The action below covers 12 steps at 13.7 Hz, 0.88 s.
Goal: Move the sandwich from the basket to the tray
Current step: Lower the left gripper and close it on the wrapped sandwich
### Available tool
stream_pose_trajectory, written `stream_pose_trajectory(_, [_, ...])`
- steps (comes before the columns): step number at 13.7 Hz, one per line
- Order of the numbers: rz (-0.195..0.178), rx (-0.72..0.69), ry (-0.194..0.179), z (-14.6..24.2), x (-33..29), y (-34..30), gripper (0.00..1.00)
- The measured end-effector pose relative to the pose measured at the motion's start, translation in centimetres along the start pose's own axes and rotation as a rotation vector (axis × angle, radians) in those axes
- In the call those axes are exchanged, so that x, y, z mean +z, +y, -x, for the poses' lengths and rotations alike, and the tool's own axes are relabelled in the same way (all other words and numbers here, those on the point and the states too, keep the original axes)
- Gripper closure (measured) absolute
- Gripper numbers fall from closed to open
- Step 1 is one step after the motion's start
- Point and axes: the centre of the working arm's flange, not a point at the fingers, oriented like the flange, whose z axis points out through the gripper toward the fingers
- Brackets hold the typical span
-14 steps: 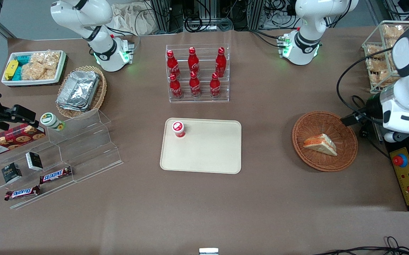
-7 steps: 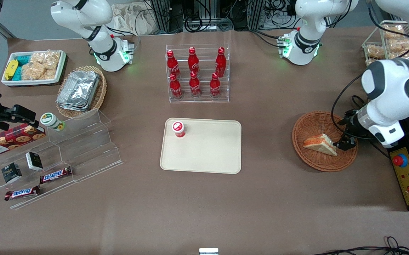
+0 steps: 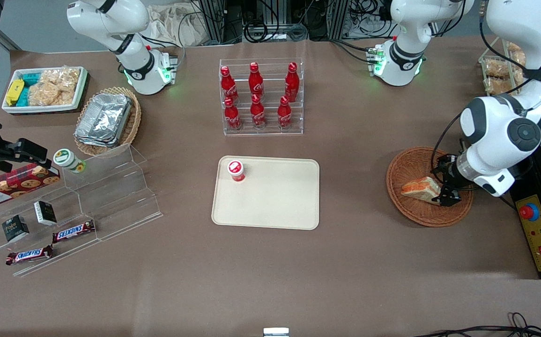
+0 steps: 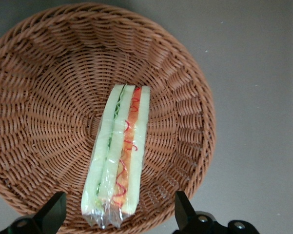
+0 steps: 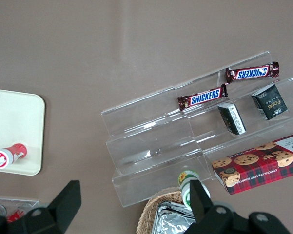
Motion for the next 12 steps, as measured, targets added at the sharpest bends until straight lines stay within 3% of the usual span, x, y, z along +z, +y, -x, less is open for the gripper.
stream_pose_trajectory(4, [-0.017,0.008,-0.007,0.6,2.7,-0.1,0.00])
stream_pose_trajectory(7, [-0.033,0.047,0.010,1.2,4.4,-0.1,0.04])
stream_pose_trajectory(10, [-0.050,0.107,0.050,1.2,5.6,-0.2,0.37])
stream_pose_trajectory(12, [-0.043,0.120,0.060,1.3,5.3,0.0,0.58])
